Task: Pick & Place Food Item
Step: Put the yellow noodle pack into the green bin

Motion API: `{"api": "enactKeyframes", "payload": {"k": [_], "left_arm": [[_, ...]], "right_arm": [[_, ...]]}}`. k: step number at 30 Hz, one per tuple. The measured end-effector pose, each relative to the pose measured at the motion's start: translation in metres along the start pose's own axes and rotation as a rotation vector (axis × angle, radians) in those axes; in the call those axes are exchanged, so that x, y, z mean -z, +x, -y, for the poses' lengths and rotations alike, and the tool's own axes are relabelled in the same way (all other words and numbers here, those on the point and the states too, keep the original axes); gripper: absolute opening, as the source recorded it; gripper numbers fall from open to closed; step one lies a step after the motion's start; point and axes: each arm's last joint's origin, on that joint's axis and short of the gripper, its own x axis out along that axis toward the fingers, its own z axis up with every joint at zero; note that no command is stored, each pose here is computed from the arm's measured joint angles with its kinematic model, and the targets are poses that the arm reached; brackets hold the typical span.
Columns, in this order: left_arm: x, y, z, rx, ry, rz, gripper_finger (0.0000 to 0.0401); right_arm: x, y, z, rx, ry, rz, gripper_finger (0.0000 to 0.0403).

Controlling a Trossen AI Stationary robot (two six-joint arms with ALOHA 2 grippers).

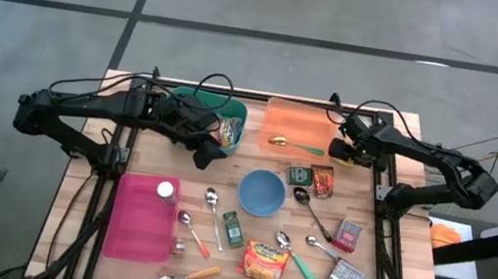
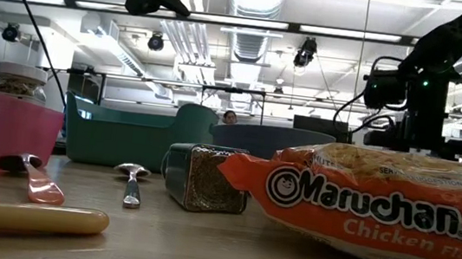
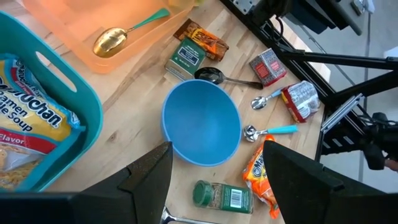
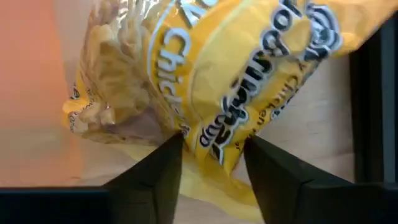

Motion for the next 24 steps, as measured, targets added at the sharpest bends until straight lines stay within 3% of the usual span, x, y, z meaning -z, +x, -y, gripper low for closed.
{"api": "enactKeyframes", "payload": {"k": [8,18,24], "left_arm": [[0.0,0.0,0.0,0.001,-0.001,-0.001,0.025],[0.0,0.0,0.0,0.001,-0.003,-0.001,0.025],[0.0,0.0,0.0,0.001,0.032,-0.001,0.025]], "right_arm": [[0.001,-0.008,0.002,-0.044,-0.036,0.019,0.0018],[0.007,-0.034,0.018,-0.103,-0.035,0.065,0.0008],[0.011,-0.057,0.028,-0.23,-0.019,0.118,0.0008]]}}
